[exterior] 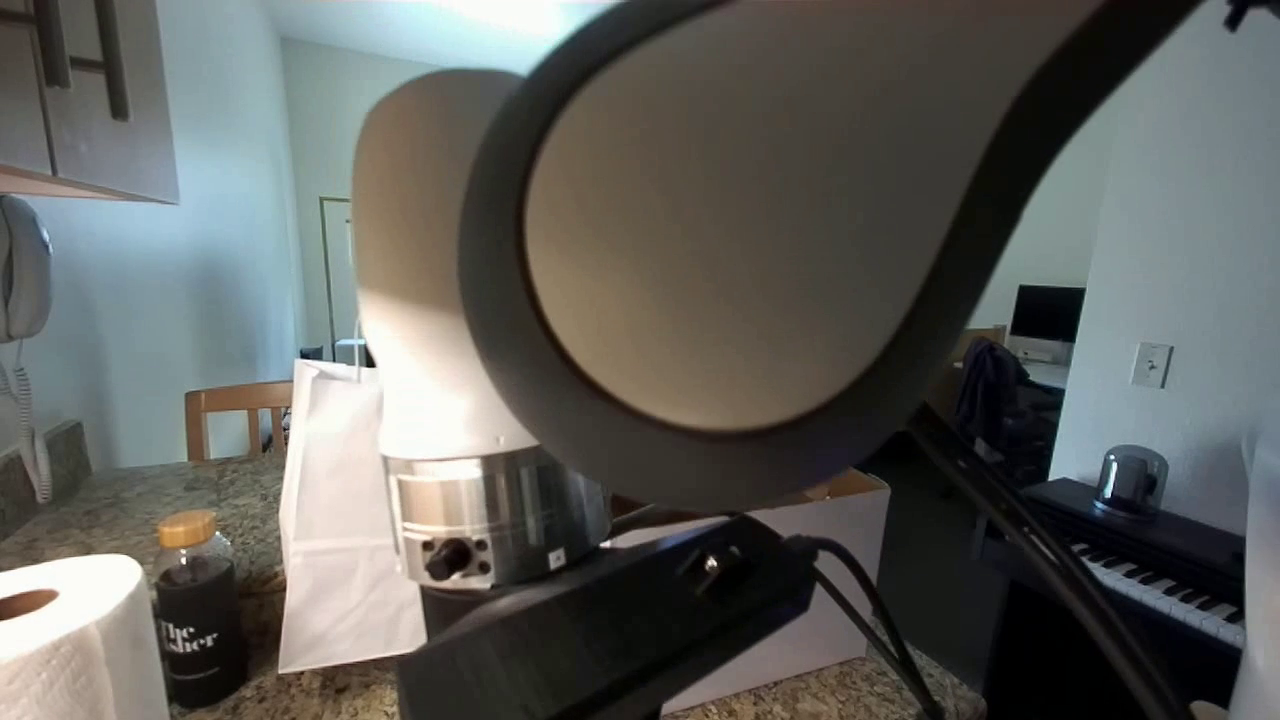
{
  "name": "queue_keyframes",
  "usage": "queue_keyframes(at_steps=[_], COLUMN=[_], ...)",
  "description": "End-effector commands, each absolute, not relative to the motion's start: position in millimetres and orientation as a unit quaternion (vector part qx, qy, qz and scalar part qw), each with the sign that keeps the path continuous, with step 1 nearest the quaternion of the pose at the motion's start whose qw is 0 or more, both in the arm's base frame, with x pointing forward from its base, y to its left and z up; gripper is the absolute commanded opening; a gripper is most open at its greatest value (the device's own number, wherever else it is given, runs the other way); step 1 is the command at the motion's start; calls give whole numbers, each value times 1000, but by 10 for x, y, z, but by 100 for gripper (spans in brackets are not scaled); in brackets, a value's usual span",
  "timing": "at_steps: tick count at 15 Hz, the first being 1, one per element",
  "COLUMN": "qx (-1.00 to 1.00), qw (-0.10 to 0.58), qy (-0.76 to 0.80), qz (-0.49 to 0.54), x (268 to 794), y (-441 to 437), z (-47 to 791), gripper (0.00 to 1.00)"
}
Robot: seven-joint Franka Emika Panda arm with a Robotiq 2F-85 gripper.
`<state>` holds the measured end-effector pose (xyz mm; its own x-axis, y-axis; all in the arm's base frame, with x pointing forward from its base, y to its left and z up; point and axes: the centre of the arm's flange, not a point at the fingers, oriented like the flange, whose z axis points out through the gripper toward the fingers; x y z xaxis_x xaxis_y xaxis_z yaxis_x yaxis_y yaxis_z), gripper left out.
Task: Remove the bottles from the box and put them on the table
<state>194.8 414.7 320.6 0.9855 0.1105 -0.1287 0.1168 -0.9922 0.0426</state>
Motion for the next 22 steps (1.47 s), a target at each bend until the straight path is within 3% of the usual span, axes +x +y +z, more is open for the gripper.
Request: queue_keyframes(at_steps=[1, 8, 9, 10, 16, 22], qx=[997, 997, 996, 996, 993, 982], qw=[0, -38, -35, -35, -54, -119], qy=[33, -7, -16, -24, -74, -147], qz=[-73, -72, -77, -79, -72, -30], x=[1935, 2143, 2168, 2180, 2041, 1800], y=[4158, 4255, 4279, 4295, 4417, 4136], z=[2885, 2438, 2386, 2349, 2573, 3155], gripper=[14, 14, 58, 58, 96, 100])
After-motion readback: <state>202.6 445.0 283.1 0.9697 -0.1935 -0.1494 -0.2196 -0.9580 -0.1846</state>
